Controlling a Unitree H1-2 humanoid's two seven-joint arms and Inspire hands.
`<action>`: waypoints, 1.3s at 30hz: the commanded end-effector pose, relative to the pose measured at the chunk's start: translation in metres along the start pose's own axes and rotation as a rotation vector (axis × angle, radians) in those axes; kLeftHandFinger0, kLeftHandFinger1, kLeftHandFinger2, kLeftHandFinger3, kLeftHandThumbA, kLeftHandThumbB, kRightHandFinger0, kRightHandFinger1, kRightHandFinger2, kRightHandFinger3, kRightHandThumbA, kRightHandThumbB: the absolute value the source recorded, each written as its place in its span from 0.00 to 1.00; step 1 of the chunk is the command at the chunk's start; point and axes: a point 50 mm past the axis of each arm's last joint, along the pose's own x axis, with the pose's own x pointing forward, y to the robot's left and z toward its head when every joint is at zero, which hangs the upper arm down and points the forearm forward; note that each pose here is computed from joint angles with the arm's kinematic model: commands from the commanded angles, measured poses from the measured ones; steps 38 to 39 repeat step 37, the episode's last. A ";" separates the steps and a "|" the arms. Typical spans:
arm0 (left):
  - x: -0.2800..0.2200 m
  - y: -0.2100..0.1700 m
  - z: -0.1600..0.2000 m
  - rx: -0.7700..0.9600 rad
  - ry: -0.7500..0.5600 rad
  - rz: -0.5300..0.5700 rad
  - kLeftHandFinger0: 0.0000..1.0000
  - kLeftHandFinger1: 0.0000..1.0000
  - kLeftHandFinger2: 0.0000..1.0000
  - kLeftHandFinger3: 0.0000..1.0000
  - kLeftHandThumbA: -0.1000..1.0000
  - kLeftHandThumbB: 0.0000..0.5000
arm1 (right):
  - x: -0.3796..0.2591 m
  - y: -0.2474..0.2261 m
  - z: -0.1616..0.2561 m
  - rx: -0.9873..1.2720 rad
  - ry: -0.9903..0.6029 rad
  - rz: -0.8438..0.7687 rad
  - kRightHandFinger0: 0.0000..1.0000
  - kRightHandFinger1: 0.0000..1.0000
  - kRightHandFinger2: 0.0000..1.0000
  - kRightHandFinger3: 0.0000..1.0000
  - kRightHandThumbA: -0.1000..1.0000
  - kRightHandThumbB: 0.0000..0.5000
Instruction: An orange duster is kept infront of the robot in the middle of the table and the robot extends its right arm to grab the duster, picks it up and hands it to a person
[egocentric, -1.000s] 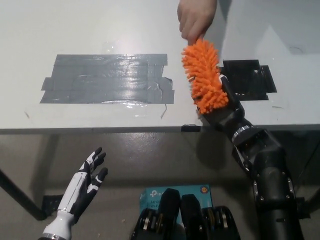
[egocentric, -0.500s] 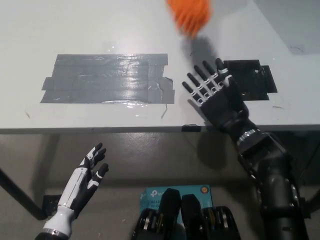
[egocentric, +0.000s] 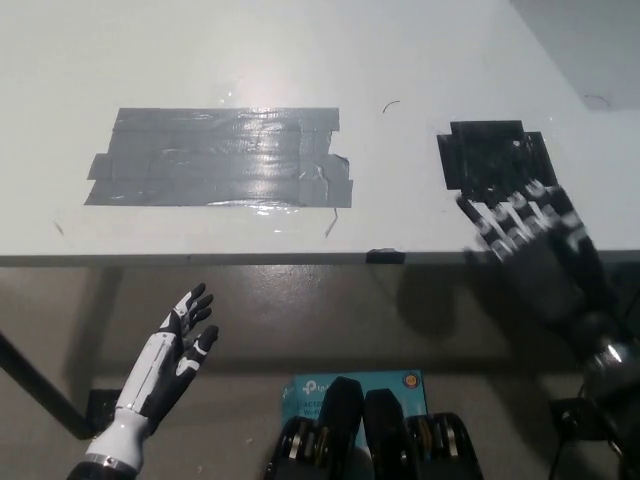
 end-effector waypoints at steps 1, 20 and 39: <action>-0.011 -0.001 -0.003 -0.005 -0.006 -0.010 0.82 0.96 1.00 1.00 0.86 0.32 | -0.041 0.000 0.004 -0.012 0.029 0.169 1.00 1.00 1.00 1.00 0.97 1.00; -0.062 -0.025 -0.024 -0.045 0.078 -0.022 0.88 1.00 1.00 1.00 0.91 0.35 | -0.117 -0.061 -0.036 -0.154 0.126 -0.158 1.00 1.00 1.00 1.00 1.00 0.72; -0.065 -0.027 -0.025 -0.034 0.074 0.004 0.96 1.00 1.00 1.00 0.92 0.39 | -0.115 -0.054 -0.041 -0.286 0.137 -0.203 1.00 1.00 1.00 1.00 0.96 0.69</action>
